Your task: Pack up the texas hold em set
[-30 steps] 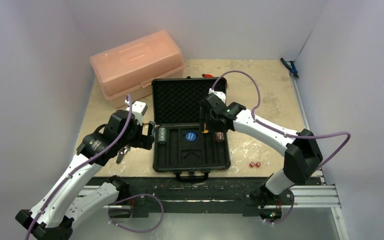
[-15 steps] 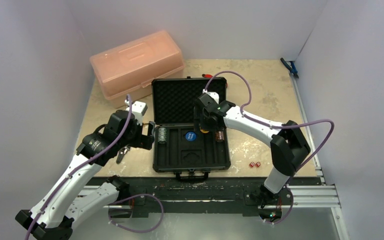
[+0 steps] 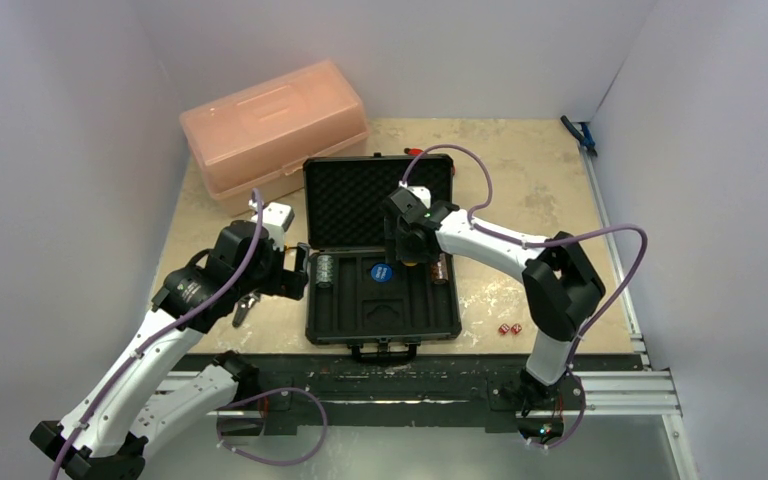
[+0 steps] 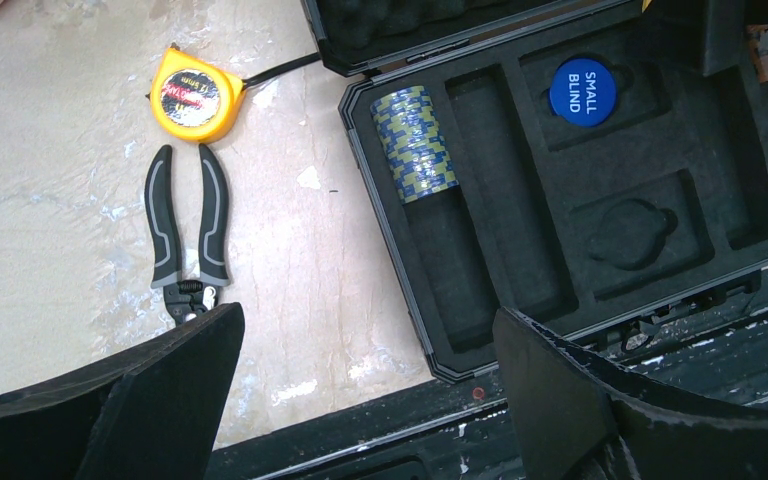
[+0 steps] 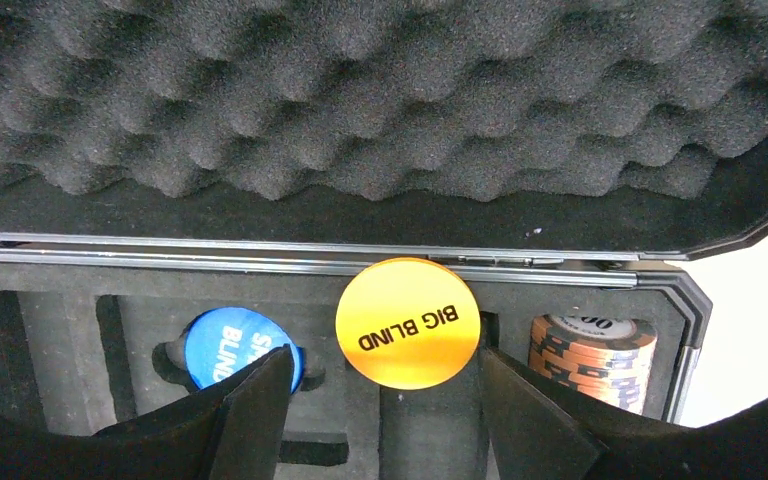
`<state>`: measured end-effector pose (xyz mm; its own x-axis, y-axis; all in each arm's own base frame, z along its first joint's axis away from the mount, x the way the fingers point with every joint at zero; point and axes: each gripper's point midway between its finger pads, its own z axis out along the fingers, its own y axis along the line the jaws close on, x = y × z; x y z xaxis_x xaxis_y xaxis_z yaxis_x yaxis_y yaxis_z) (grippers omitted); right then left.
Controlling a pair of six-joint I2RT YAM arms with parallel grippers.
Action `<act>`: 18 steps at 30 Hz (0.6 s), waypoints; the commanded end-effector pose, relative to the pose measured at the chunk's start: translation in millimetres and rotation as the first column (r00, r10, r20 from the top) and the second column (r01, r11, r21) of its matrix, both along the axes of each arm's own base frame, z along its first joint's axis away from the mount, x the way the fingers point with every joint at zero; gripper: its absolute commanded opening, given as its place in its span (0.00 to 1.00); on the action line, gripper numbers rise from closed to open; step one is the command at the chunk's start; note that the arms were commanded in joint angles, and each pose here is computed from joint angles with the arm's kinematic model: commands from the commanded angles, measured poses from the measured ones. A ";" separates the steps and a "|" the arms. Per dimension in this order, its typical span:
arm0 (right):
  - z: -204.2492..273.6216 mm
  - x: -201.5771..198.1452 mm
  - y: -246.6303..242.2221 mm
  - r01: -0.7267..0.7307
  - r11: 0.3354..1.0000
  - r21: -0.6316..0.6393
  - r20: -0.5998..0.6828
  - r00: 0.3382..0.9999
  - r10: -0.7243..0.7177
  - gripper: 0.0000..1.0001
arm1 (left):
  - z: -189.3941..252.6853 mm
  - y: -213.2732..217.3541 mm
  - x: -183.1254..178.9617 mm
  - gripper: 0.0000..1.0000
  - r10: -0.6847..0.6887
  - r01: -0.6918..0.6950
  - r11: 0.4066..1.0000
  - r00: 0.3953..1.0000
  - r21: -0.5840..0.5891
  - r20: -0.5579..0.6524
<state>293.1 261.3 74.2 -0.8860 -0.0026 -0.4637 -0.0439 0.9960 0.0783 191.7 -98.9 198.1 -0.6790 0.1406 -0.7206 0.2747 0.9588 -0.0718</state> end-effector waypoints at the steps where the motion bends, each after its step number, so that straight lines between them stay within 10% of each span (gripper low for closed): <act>1: 8.8 12.3 8.4 -0.006 1.000 0.007 0.044 0.999 0.005 0.71 | 5.8 0.5 2.5 0.95 -0.009 0.009 1.000 1.000 -0.004 0.029; 18: 0.4 22.0 3.7 0.024 0.998 -0.056 0.056 0.998 -0.021 0.61 | 5.6 -0.1 2.4 0.95 -0.012 0.012 1.000 1.000 -0.005 0.028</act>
